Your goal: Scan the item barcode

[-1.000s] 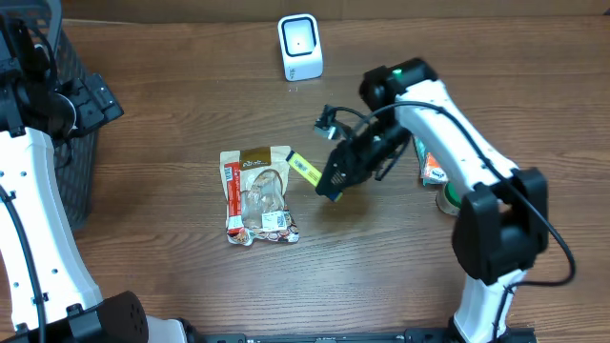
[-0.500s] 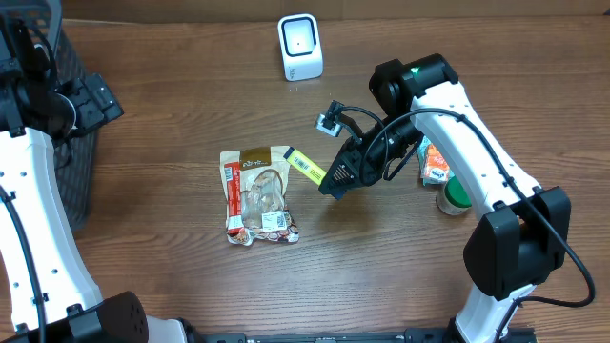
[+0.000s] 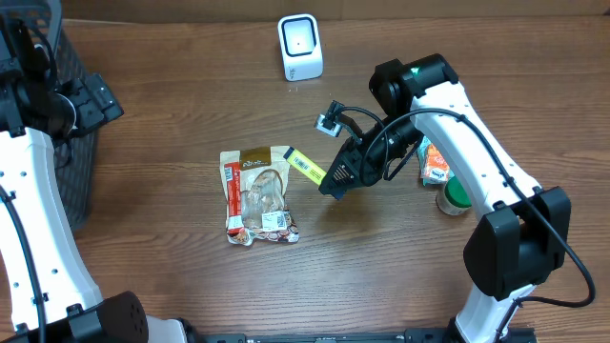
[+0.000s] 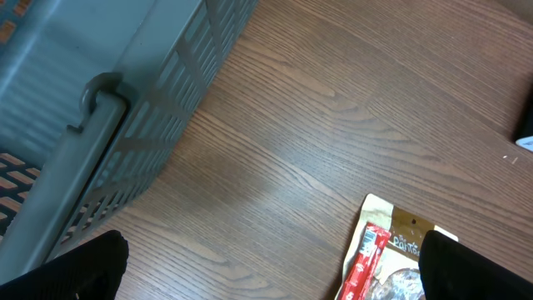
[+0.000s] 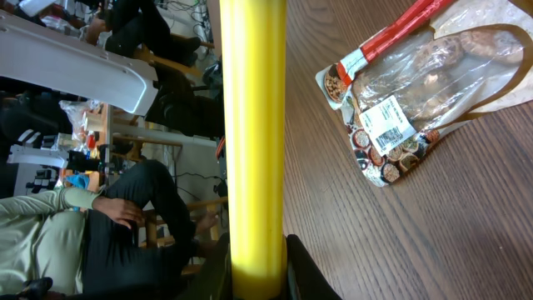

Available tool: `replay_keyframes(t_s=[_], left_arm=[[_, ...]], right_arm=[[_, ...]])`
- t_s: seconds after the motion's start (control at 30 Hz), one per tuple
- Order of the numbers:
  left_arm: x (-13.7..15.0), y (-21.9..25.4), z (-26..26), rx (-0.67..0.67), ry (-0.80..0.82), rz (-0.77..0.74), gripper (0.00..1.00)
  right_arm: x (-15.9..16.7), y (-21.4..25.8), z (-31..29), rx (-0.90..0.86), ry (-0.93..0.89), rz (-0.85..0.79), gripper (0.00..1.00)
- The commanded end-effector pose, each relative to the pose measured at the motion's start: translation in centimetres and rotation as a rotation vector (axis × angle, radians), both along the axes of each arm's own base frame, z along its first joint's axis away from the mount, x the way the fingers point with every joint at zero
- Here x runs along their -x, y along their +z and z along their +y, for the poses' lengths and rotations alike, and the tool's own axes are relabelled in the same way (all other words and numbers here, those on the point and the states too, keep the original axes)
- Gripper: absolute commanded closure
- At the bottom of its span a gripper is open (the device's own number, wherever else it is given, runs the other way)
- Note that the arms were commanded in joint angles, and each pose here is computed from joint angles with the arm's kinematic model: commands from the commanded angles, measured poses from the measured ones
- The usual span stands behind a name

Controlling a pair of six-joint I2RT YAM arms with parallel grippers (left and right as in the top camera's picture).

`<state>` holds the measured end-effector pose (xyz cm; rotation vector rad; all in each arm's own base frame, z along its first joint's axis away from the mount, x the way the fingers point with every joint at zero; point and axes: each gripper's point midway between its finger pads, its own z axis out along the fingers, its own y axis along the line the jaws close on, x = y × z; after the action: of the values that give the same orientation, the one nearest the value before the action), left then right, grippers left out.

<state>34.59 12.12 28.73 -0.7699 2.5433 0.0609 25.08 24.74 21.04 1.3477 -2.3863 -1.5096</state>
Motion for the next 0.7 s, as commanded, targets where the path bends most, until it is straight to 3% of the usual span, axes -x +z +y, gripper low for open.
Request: replay_keyframes(t_s=[0.0, 0.47, 0.67], left_arm=[[-0.1, 0.7, 0.0, -0.007, -0.006, -0.019, 0.00], [-0.1, 0.7, 0.0, -0.006, -0.006, -0.019, 0.00], [-0.1, 0.7, 0.0, -0.007, -0.006, -0.019, 0.00]], right_arm=[[0.0, 1.4, 0.2, -0.041, 0.004, -0.048, 0.96], [0.2, 0.1, -0.6, 0.029, 0.023, -0.058, 0.96], [2.6, -1.4, 0.2, 0.061, 0.083, 0.002, 0.96]])
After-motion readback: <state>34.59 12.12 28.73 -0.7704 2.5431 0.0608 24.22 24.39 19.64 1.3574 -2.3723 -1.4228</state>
